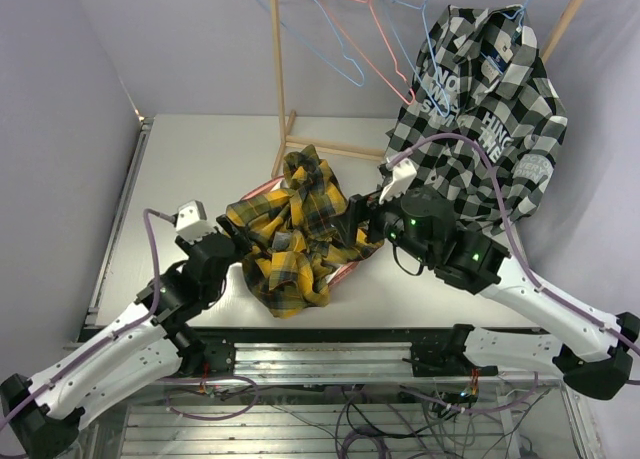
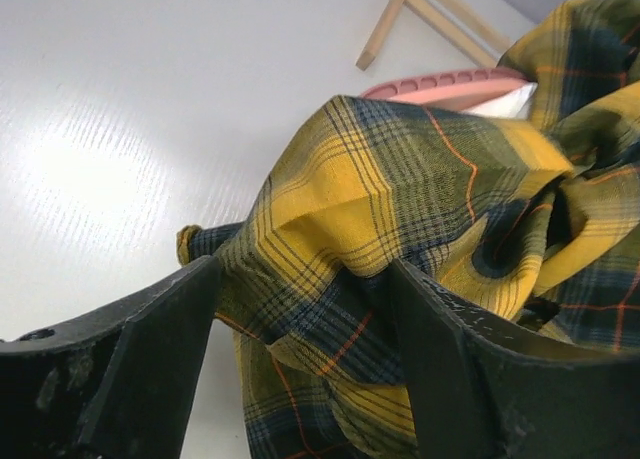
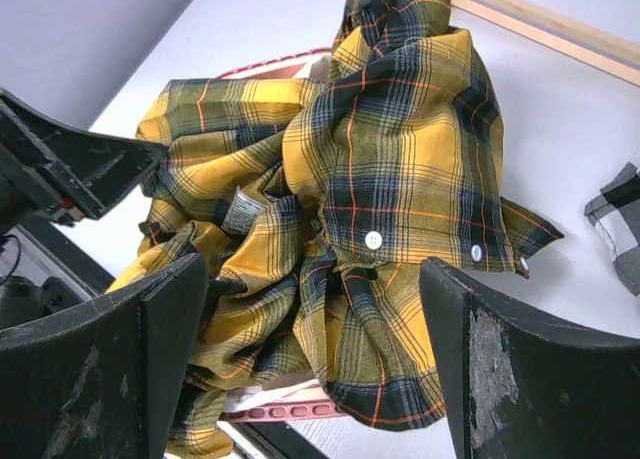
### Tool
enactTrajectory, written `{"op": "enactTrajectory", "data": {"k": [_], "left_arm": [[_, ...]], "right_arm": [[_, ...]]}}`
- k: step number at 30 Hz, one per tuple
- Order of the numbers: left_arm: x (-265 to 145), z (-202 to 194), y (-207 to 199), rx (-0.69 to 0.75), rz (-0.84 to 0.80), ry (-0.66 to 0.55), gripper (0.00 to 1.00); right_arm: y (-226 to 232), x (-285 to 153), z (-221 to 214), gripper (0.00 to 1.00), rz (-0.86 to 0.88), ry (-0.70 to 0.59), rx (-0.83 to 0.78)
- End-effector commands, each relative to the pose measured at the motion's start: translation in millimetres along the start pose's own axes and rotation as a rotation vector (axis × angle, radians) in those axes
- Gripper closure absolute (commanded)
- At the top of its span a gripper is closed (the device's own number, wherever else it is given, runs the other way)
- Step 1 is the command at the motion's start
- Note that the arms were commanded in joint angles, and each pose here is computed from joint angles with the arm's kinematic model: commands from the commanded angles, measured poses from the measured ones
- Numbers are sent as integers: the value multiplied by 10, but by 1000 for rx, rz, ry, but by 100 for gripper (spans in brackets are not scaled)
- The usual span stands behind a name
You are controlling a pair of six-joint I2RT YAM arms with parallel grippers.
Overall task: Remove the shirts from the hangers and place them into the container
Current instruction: Place the shirt in the bin.
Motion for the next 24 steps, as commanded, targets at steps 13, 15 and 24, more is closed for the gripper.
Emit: {"op": "enactTrajectory", "data": {"k": [13,15,24], "left_arm": [[-175,447,-456,34,-81,-13,93],[-208,518,-587,51,-120,-1,93],[-33,339,-1731,225,-479,216,93]], "right_arm": [[-118,-170,9,13,-37,-51,-2],[-113,-156,-5,13,-35,-48,-3],[-298,-393,54,13,-138,-93,37]]}}
Point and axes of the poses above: each gripper's point midway between its finger pads, its own x axis out along the fingers, its own y axis along the line the jaws close on, z = x × y, the point moved 6 cm from there along -x, back along the fingers, and after that the axes turned 11 degrees about -x, right-handed, at the moved point
